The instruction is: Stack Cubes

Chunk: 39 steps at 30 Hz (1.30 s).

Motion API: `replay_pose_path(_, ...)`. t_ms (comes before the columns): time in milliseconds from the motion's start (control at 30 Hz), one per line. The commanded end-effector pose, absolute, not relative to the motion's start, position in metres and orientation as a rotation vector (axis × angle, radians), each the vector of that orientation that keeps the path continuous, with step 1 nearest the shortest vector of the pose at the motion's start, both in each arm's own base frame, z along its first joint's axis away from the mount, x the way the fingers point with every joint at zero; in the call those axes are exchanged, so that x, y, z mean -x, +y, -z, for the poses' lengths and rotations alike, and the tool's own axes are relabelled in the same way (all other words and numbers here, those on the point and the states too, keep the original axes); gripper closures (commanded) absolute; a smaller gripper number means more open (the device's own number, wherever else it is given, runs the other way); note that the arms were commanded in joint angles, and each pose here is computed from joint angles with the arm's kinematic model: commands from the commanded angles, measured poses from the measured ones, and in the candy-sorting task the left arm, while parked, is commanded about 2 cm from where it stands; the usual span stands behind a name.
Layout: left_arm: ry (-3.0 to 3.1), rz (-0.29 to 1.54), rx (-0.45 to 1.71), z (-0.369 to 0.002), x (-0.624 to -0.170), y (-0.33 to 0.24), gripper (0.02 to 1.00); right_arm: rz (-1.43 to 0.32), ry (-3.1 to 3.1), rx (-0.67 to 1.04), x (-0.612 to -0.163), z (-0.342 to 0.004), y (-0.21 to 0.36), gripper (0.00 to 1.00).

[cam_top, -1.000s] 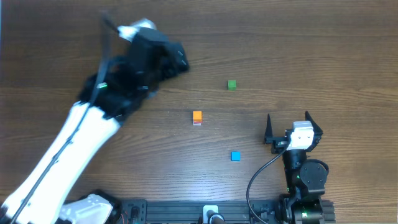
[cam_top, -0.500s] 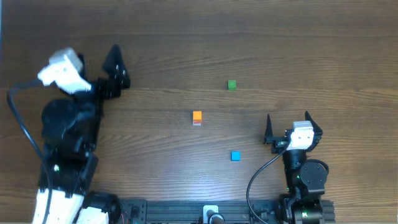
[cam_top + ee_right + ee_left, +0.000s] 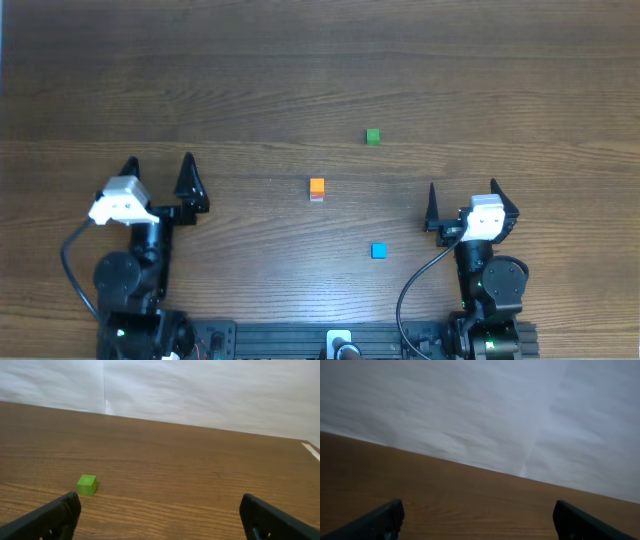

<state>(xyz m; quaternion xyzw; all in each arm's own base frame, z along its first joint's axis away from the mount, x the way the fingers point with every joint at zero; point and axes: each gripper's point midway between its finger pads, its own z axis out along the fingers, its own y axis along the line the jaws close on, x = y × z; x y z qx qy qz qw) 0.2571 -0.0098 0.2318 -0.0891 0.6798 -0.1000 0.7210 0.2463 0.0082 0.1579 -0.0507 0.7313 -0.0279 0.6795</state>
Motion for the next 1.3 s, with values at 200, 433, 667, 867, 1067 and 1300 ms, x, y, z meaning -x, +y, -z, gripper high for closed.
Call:
replay_pose_path(200, 1.447, 0.179, 0.049, -0.214, -0.247, -0.017, 0.058, 0.068, 1.64, 0.11, -0.246, -0.157, 0.007, 0.007)
replay_pose_path(433, 1.486, 0.178, 0.03, -0.197, -0.247, -0.019, 0.053, 0.068, 1.64, 0.11, -0.246, -0.157, 0.007, 0.007)
replay_pose_path(667, 1.581, 0.176, 0.036, -0.173, -0.246, -0.019, 0.018, 0.068, 1.64, 0.11, -0.246, -0.157, 0.007, 0.007)
replay_pose_path(867, 1.646, 0.179, 0.034, -0.157, -0.245, -0.02, 0.018, 0.068, 1.64, 0.11, -0.246, -0.157, 0.007, 0.007)
replay_pose_path(1067, 1.646, 0.179, 0.034, -0.157, -0.245, -0.02, 0.018, 0.068, 1.64, 0.11, -0.246, -0.157, 0.007, 0.009)
replay_pose_path(1300, 1.646, 0.179, 0.034, -0.157, -0.245, -0.02, 0.018, 0.068, 1.64, 0.11, -0.246, -0.157, 0.007, 0.009)
